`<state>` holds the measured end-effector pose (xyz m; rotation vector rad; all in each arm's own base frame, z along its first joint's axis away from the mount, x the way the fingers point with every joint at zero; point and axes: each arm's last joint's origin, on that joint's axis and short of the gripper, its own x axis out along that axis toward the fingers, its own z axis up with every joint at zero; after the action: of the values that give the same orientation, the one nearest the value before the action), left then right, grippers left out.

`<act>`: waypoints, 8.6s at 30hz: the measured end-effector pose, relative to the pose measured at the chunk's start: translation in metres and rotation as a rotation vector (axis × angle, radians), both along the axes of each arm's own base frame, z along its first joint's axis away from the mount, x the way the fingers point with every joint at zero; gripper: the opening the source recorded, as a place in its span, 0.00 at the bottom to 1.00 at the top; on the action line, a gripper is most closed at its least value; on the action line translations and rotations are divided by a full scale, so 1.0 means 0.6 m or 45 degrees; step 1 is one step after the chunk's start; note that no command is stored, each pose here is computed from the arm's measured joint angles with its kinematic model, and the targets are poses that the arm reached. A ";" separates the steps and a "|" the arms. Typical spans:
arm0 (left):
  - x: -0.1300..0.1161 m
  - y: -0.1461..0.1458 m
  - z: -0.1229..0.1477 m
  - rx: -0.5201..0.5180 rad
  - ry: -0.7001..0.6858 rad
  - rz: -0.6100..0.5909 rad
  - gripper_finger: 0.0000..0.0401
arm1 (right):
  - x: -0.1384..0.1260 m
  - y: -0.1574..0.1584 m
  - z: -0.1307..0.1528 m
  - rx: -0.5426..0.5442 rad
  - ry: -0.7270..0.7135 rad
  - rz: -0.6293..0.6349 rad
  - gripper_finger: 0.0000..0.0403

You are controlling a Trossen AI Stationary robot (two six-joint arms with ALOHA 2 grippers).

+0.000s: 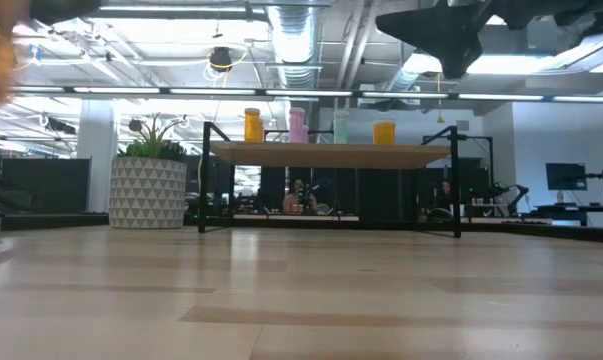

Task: Pick and place medicine bottles onto shelf by color
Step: Put the big orange pill bottle on the shelf aligned with the other big orange pill bottle, then return to Home Position

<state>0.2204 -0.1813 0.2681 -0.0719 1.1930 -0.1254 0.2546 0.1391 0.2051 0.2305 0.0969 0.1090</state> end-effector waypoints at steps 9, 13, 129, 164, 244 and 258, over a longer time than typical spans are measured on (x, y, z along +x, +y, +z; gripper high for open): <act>0.053 0.082 0.092 -0.036 -0.214 -0.028 0.47 | 0.000 0.001 0.007 0.061 -0.045 0.001 0.97; 0.068 0.103 0.105 -0.042 -0.249 -0.050 0.48 | 0.004 -0.006 0.013 0.091 -0.091 -0.017 0.97; -0.065 0.111 0.076 0.111 -1.154 0.226 0.67 | 0.026 -0.243 -0.007 -0.307 0.066 -1.507 0.48; -0.064 0.109 0.069 0.105 -1.162 0.177 0.67 | 0.014 -0.330 -0.044 -0.093 0.186 -1.617 0.53; -0.206 0.214 -0.006 -0.075 -1.583 0.234 0.01 | -0.256 -0.190 0.054 -0.377 -0.405 -0.033 0.01; -0.224 0.228 -0.091 -0.152 -1.644 0.256 0.00 | -0.265 -0.210 -0.037 -0.273 -0.351 -0.078 0.01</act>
<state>0.0858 -0.0443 0.2137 -0.1792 -0.1137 -0.0422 0.0954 0.0133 0.1831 0.0027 -0.1726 0.0681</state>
